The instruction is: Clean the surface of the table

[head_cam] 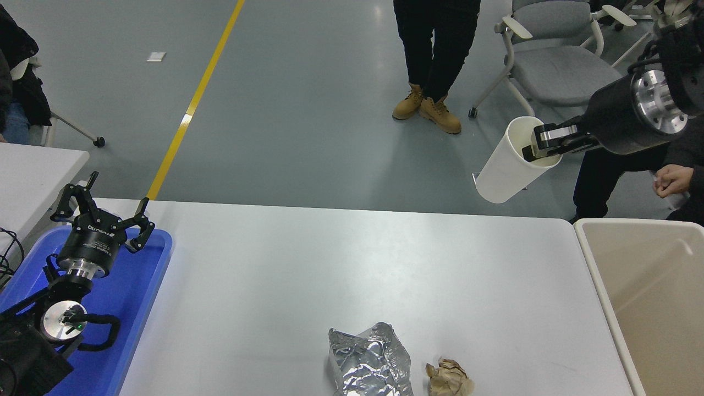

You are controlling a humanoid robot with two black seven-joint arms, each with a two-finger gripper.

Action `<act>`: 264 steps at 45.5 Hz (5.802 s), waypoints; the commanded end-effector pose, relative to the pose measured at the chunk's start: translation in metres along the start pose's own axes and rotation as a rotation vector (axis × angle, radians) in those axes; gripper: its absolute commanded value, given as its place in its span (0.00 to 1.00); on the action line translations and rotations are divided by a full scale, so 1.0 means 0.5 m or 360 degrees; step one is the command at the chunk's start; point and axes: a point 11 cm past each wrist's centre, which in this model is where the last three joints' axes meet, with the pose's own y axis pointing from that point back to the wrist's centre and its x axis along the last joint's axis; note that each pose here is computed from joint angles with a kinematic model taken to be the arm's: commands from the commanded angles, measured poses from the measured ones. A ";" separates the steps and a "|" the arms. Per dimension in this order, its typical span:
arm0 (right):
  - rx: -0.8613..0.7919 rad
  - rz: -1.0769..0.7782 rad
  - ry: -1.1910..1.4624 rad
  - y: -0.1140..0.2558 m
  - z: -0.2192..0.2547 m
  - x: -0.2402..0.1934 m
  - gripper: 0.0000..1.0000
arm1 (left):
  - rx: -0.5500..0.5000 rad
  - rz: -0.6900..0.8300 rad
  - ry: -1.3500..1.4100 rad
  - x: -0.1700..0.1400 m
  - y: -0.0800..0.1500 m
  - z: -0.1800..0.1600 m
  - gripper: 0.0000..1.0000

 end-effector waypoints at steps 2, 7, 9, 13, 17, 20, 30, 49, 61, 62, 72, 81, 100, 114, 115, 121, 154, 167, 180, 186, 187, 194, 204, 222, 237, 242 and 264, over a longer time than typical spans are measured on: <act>-0.0153 0.0085 -0.0162 0.009 0.099 0.029 0.00 | 0.0000 0.0000 0.0000 0.000 0.000 0.000 1.00; -0.0248 0.0119 -0.0261 0.007 0.160 0.031 0.00 | 0.0000 0.0000 0.0000 0.000 0.000 0.000 1.00; -0.0294 0.0136 -0.0297 0.004 0.188 0.028 0.00 | 0.0000 0.0000 0.0000 0.000 0.000 0.000 1.00; -0.0403 0.0176 -0.0375 -0.002 0.253 0.012 0.00 | 0.0002 -0.0001 -0.0002 0.000 0.000 0.000 1.00; -0.0528 0.0208 -0.0475 -0.018 0.327 -0.020 0.00 | 0.0000 0.0000 0.0000 0.000 0.000 0.000 1.00; -0.0608 0.0246 -0.0528 -0.025 0.370 -0.040 0.00 | 0.0000 0.0000 0.0000 0.000 0.000 0.000 1.00; -0.0869 0.0394 -0.0672 -0.030 0.498 -0.103 0.00 | 0.0000 0.0000 0.0000 0.000 0.000 0.000 1.00; -0.1203 0.0622 -0.0935 -0.079 0.638 -0.279 0.00 | 0.0000 0.0000 0.0000 0.000 0.000 0.000 1.00; -0.1286 0.0834 -0.1242 -0.185 0.640 -0.414 0.00 | 0.0000 0.0000 0.0000 0.000 0.000 0.000 1.00; -0.1294 0.0852 -0.1251 -0.193 0.638 -0.422 0.00 | 0.0000 0.0000 0.0000 0.000 0.000 0.000 1.00; -0.1412 0.0998 -0.1268 -0.258 0.617 -0.504 0.00 | 0.0000 0.0000 0.0000 0.000 0.000 0.000 1.00; -0.1503 0.1118 -0.1392 -0.283 0.612 -0.543 0.00 | -0.0001 0.0001 -0.0002 0.001 0.000 0.001 1.00; -0.1539 0.1103 -0.1522 -0.299 0.602 -0.593 0.00 | -0.0001 0.0003 -0.0004 0.001 0.000 0.001 1.00; -0.1525 0.1136 -0.1626 -0.297 0.603 -0.583 1.00 | -0.0001 0.0003 -0.0004 0.001 0.000 0.002 1.00; -0.1523 0.1136 -0.1638 -0.296 0.604 -0.582 1.00 | -0.0001 0.0003 -0.0004 0.001 0.000 0.001 1.00; -0.1498 0.1115 -0.1667 -0.296 0.604 -0.584 1.00 | -0.0001 0.0001 -0.0002 0.001 0.000 0.001 1.00; -0.1000 0.1128 -0.1989 -0.277 0.543 -0.455 1.00 | -0.0001 0.0003 -0.0004 0.001 0.000 0.001 1.00; -0.0477 0.1168 -0.2461 -0.319 0.413 -0.341 1.00 | 0.0000 0.0002 -0.0001 0.000 0.000 0.000 1.00; -0.0173 0.1090 -0.2861 -0.398 0.309 -0.333 1.00 | 0.0000 0.0000 0.0000 0.000 0.000 0.000 1.00; -0.0025 0.1042 -0.2978 -0.444 0.241 -0.339 1.00 | -0.0003 0.0003 -0.0004 0.001 0.000 0.002 1.00; 0.0002 0.1040 -0.2990 -0.449 0.230 -0.336 1.00 | 0.0000 0.0000 0.0000 0.000 0.000 0.000 1.00; 0.0157 0.1016 -0.3104 -0.482 0.166 -0.332 1.00 | 0.0000 0.0000 0.0000 0.000 0.000 0.000 1.00; 0.0335 0.1054 -0.3123 -0.504 0.106 -0.320 1.00 | 0.0000 0.0000 0.0000 0.000 0.000 0.000 1.00; 0.0342 0.1041 -0.3055 -0.512 0.100 -0.338 1.00 | 0.0000 0.0000 0.0000 0.000 0.000 0.000 1.00; 0.0290 0.0987 -0.2430 -0.476 0.133 -0.347 1.00 | -0.0001 0.0001 -0.0002 0.001 0.000 0.001 1.00; 0.0268 0.0922 -0.2129 -0.463 0.131 -0.361 1.00 | -0.0001 0.0001 -0.0002 0.001 0.000 0.001 1.00; 0.0305 0.0501 -0.0837 -0.338 0.122 -0.445 1.00 | 0.0000 0.0000 0.0000 0.000 0.000 0.000 1.00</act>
